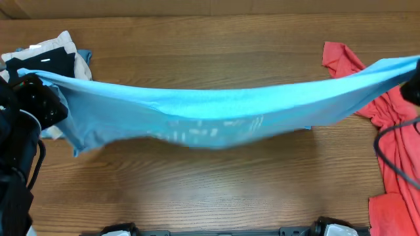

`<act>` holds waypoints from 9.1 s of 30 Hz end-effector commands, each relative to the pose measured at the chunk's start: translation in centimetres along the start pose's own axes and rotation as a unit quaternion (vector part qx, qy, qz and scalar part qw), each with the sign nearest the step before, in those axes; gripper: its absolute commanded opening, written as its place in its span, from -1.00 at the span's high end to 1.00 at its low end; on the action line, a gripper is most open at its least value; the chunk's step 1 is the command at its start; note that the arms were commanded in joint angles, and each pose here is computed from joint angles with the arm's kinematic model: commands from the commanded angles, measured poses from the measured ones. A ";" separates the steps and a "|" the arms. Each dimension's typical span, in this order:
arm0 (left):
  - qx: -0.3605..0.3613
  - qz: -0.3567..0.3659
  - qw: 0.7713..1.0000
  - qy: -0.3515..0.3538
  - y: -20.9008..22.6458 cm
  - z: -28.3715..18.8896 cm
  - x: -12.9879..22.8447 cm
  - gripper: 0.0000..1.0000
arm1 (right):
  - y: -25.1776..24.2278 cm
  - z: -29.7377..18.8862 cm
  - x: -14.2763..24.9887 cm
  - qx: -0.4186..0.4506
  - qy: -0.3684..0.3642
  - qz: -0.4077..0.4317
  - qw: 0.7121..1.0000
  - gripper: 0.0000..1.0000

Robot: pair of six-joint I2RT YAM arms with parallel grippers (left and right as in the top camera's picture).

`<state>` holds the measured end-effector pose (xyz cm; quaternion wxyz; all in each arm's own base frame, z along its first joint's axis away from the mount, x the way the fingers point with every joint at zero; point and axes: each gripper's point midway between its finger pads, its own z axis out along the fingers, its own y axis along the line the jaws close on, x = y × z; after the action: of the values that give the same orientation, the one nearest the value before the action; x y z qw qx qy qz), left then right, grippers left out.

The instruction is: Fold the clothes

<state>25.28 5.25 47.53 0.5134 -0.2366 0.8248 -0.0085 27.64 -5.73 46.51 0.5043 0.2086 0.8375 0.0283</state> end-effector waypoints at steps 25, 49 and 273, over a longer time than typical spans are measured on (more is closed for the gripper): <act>0.237 0.052 0.959 -0.146 -13.6 14.9 -13.6 0.92 | 1.9 16.0 -10.2 -0.014 -0.069 0.010 0.997 0.92; 0.019 0.063 0.820 0.568 -0.3 21.4 25.4 0.92 | -8.8 22.3 23.1 0.160 0.493 -0.010 0.855 0.92; -0.021 0.083 0.910 0.407 5.0 33.6 34.4 0.92 | -4.9 34.1 31.7 0.054 0.378 -0.024 0.924 0.53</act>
<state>39.31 4.47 1.42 0.1283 -0.1691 0.9765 -0.0377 42.32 -3.72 2.03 0.1357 0.1893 0.9711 0.0513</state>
